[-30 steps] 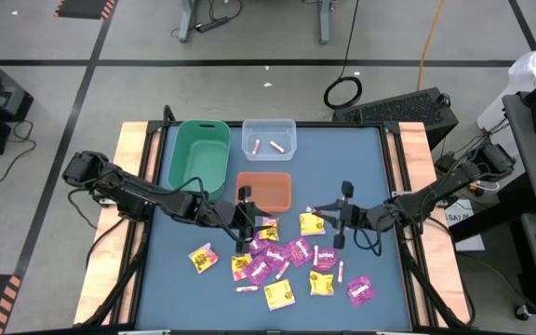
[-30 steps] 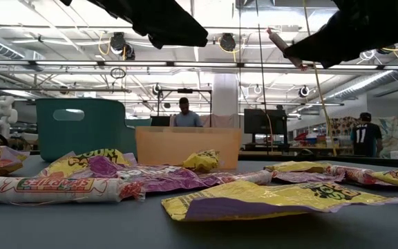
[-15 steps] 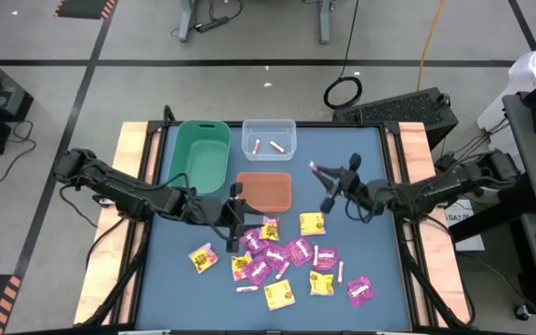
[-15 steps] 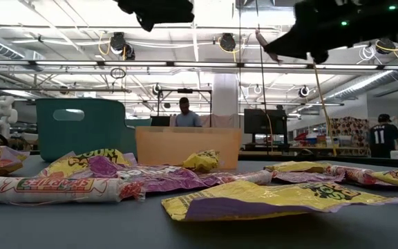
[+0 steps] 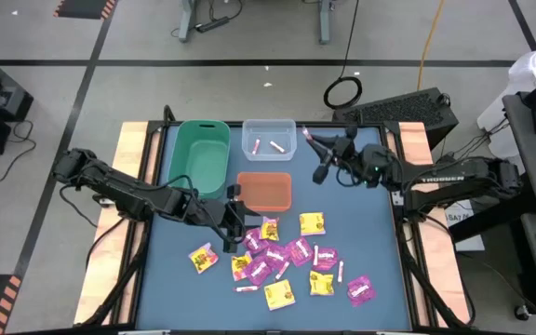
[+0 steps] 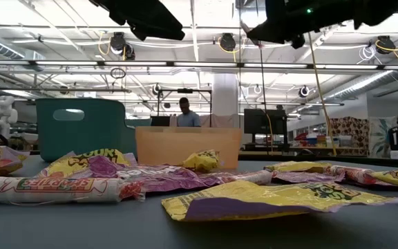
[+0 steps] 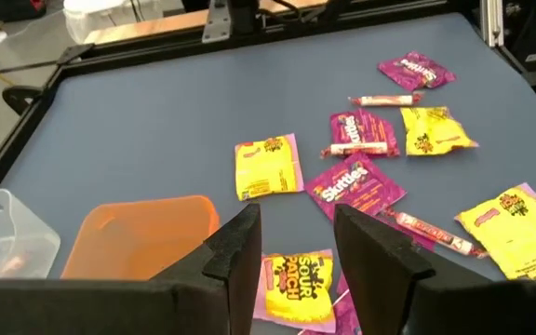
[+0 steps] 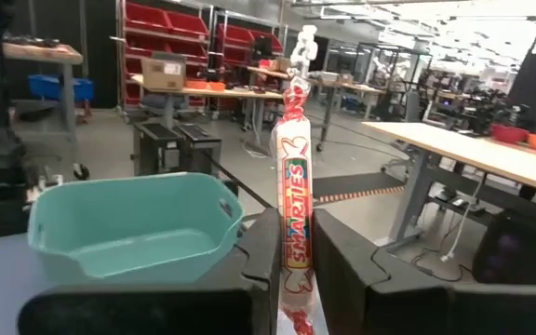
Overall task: Sort candy
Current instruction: Put the white candy into the transparent bin
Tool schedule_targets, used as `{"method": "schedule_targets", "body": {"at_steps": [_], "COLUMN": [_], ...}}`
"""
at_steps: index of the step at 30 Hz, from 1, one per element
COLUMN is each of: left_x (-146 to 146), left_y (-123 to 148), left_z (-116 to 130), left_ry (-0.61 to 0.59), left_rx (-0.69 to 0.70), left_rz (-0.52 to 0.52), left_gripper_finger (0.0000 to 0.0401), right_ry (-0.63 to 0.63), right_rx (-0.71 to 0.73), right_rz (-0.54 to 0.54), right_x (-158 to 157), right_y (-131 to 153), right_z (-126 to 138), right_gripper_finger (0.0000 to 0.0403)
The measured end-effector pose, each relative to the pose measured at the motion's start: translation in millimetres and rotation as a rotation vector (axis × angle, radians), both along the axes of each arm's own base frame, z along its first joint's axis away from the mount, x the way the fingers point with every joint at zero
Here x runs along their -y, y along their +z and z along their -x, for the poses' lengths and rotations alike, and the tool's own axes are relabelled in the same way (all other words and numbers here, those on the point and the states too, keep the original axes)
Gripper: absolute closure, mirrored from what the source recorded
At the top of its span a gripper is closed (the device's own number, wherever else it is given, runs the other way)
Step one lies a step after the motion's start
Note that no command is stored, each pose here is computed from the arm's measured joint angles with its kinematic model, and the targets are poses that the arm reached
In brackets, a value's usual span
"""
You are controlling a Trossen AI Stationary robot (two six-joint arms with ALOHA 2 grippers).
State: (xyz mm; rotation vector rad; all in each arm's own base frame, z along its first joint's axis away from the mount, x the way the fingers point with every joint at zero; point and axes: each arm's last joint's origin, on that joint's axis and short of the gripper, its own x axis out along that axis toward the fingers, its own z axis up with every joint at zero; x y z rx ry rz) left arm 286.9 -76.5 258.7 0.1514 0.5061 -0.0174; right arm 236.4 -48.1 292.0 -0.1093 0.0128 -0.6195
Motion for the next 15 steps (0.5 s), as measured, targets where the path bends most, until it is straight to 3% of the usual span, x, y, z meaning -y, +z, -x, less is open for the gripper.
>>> {"method": "schedule_targets", "body": {"at_steps": [7, 15], "left_x": [0, 10], "left_y": [-2, -10], "left_z": [1, 9], "left_ry": [0.001, 0.022], "left_rx": [-0.018, -0.114], "left_rz": [-0.003, 0.081], "left_gripper_finger": [0.0257, 0.0257], "right_ry": [-0.007, -0.029], "right_rx": [-0.033, -0.218], "right_rz": [-0.026, -0.088], "right_x": [30, 72], "right_y": [4, -32], "right_z": [-28, -79], "right_gripper_finger": [0.0358, 0.0358]}}
